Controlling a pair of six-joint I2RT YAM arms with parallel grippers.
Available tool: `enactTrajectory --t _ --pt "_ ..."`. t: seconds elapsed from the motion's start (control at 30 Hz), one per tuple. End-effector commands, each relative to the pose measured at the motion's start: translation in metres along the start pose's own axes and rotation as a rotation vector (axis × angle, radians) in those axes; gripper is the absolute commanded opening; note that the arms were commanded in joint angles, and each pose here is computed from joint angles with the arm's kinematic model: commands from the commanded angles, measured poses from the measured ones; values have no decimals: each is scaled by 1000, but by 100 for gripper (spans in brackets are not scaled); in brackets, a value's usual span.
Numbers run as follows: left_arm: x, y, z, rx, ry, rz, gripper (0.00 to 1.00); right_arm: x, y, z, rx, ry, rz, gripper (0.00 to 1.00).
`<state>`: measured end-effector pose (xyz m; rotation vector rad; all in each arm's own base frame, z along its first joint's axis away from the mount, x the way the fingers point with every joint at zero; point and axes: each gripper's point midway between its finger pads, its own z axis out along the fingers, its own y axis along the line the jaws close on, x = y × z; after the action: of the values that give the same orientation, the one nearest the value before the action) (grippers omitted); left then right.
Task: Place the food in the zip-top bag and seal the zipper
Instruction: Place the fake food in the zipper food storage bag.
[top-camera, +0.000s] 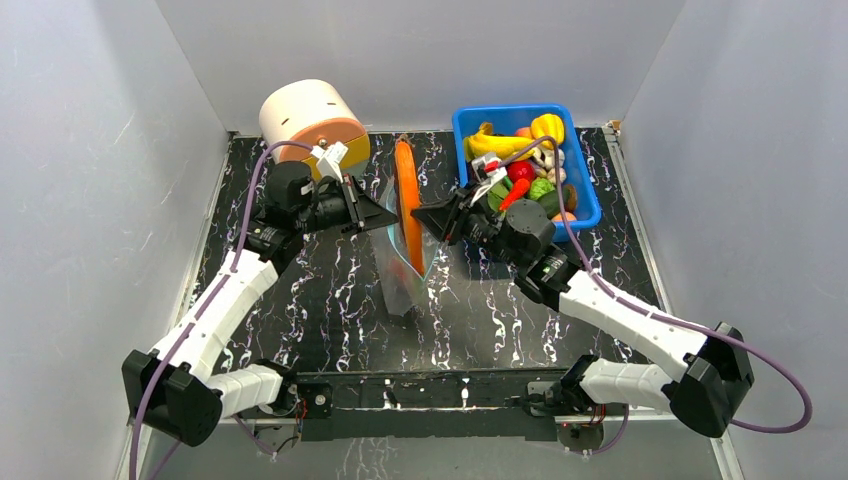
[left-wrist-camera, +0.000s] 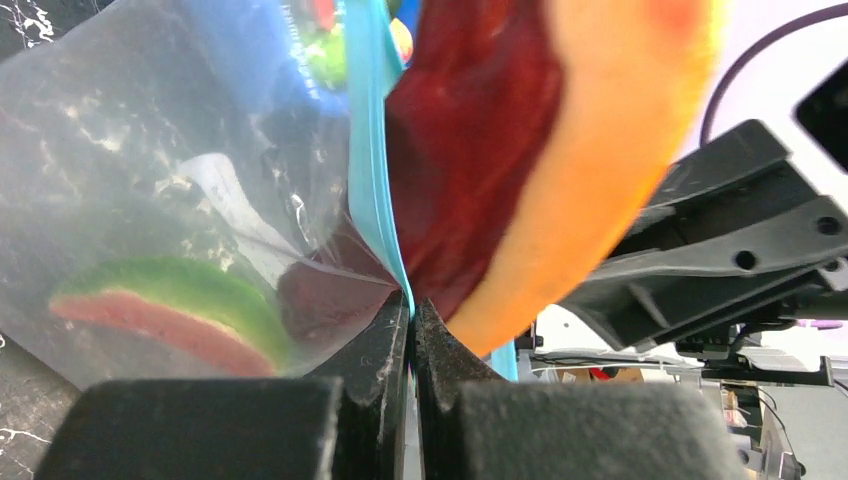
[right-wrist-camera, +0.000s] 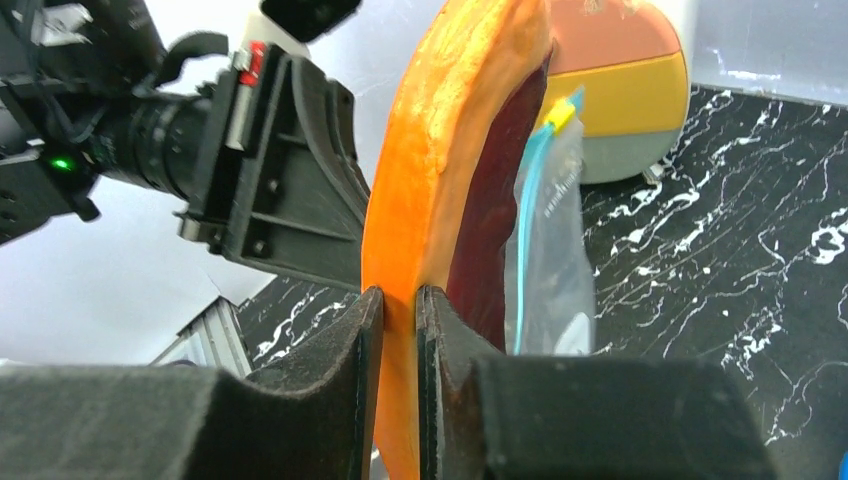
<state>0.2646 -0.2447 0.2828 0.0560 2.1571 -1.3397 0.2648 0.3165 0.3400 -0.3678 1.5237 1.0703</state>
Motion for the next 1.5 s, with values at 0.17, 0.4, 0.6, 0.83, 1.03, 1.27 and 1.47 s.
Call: enactTrajectory --t 0.17,0.4,0.6,0.83,1.03,1.27,1.47 --pt "-2 -19 -9 69 -30 37 0 14 1 -15 -9 17 -57 17" --pt "-3 -20 -7 88 -46 29 0 32 -5 -18 11 92 -67 20" --pt "-3 -23 -8 104 -48 45 0 38 -3 -20 8 122 -28 23" --pt "5 -17 -7 113 -31 62 0 44 -11 -21 77 156 60 46" --pt "8 -19 -9 137 -43 72 0 47 -25 -16 196 187 134 51" --pt "10 -19 -9 152 -32 72 0 49 -43 -10 330 177 236 51" --pt "12 -19 -10 154 -34 85 0 64 -48 -6 359 203 290 46"
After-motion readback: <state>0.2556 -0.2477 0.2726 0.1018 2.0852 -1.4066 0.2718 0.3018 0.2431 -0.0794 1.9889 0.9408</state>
